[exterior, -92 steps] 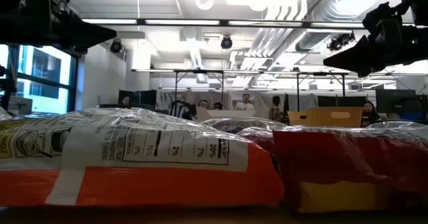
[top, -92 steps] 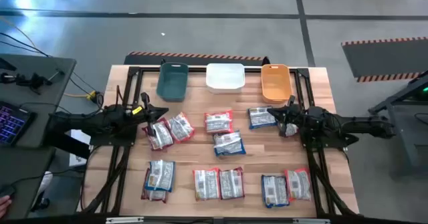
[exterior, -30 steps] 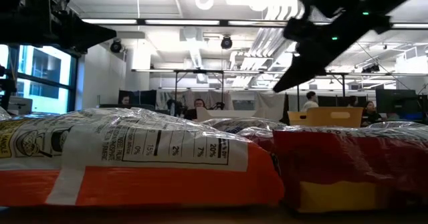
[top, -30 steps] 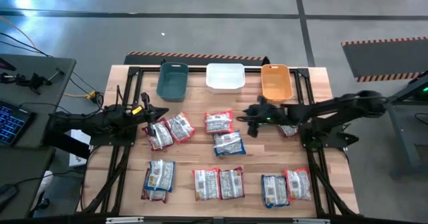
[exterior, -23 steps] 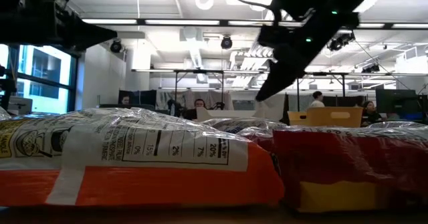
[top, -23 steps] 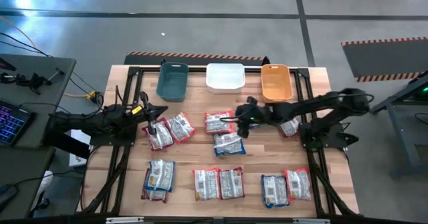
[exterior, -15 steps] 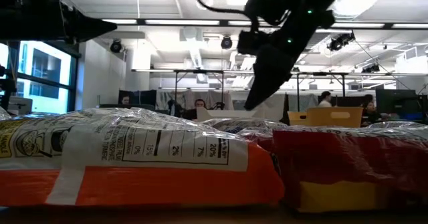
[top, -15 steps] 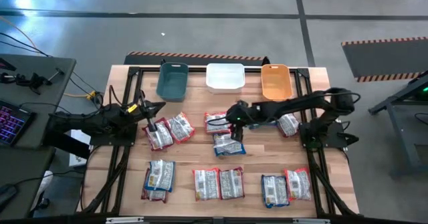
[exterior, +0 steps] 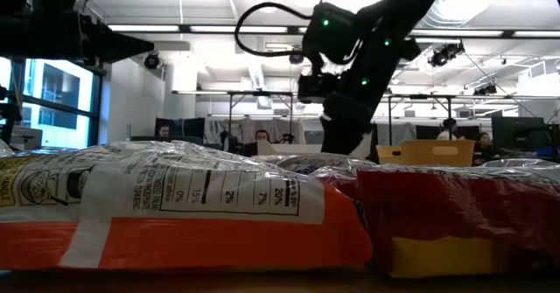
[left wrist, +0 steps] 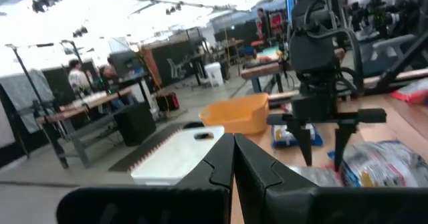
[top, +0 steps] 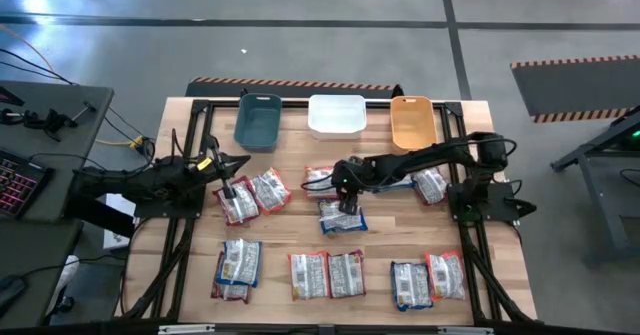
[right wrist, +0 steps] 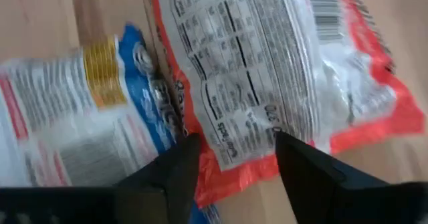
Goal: Sort Maruchan noodles
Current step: Put the top right orange noodle pack into the blue bin
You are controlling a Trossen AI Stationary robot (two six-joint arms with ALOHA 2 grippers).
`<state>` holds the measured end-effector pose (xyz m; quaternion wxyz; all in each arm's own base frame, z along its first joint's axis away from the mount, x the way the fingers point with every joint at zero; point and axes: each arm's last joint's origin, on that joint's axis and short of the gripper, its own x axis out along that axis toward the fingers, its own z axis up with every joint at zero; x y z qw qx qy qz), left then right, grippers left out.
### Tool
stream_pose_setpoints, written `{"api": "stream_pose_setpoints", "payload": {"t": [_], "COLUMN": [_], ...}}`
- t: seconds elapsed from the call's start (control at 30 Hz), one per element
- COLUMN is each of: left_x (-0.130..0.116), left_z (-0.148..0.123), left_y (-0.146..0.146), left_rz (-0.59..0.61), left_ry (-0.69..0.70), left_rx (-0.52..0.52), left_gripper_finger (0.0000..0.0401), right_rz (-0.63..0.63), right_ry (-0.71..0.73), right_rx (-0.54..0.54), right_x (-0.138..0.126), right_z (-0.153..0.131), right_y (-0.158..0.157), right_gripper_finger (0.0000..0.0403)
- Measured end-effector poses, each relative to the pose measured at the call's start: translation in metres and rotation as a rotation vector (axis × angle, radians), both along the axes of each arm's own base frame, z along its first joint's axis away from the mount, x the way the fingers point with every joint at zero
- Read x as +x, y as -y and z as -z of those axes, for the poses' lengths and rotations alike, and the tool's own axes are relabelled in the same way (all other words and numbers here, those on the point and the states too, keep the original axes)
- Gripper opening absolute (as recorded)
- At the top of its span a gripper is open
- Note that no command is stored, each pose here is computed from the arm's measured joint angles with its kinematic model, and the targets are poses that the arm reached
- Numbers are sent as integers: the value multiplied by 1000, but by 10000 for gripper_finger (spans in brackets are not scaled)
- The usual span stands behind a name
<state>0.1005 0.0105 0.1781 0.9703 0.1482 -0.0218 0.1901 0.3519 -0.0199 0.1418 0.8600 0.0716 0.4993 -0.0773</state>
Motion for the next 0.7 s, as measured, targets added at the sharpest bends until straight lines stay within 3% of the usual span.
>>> {"api": "stream_pose_setpoints", "payload": {"t": [0.13, 0.33, 0.7], "left_x": [1, 1, 1], "left_z": [5, 6, 4], "left_y": [0, 0, 0], "left_rz": [2, 4, 2], "left_ry": [-43, -47, -42], "left_rx": [-28, -46, -13], "left_gripper_finger": [0, 0, 0], "right_rz": [10, 7, 62], "right_ry": [17, 18, 149], "right_rx": [45, 20, 60], "right_x": [5, 8, -1], "right_z": [9, 14, -32], "right_y": [4, 5, 14], "right_gripper_finger": [113, 16, 2]}}
